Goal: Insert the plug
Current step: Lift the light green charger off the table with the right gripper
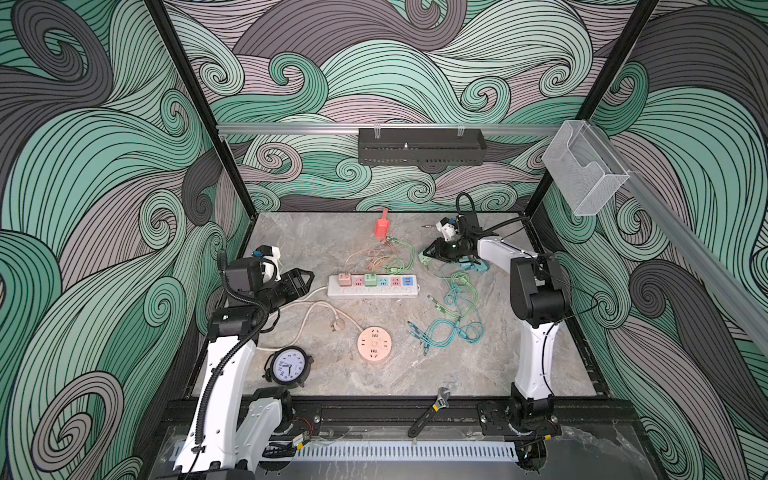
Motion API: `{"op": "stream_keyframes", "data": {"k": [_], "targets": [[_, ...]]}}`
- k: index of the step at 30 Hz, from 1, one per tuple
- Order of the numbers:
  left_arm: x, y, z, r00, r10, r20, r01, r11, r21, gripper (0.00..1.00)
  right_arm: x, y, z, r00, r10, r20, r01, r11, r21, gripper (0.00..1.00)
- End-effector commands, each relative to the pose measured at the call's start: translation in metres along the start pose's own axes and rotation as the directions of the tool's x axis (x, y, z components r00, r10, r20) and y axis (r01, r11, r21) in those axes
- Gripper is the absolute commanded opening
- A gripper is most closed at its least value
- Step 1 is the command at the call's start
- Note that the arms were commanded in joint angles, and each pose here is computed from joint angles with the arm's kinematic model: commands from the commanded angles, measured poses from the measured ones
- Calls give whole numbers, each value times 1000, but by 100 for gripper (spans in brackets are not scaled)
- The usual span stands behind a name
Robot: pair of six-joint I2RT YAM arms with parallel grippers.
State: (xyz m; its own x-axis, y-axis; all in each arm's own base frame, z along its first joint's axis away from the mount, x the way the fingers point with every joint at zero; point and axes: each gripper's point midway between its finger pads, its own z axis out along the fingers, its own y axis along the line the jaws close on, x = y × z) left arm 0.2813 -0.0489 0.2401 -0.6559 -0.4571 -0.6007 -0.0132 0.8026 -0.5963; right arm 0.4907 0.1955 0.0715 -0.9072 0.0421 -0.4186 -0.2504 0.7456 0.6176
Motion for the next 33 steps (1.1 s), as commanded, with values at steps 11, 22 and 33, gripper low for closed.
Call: {"op": "stream_keyframes", "data": {"k": [11, 22, 33], "targets": [[-1, -6, -7, 1000, 23, 14, -23, 999, 25, 61, 23, -12, 12, 997, -29, -71, 28, 999, -15, 29], [-1, -9, -7, 999, 37, 19, -38, 998, 46, 61, 38, -30, 14, 991, -13, -136, 21, 998, 62, 33], [1, -8, -5, 999, 32, 14, -32, 998, 45, 62, 29, -29, -4, 990, -79, -113, 93, 987, 128, 57]]}}
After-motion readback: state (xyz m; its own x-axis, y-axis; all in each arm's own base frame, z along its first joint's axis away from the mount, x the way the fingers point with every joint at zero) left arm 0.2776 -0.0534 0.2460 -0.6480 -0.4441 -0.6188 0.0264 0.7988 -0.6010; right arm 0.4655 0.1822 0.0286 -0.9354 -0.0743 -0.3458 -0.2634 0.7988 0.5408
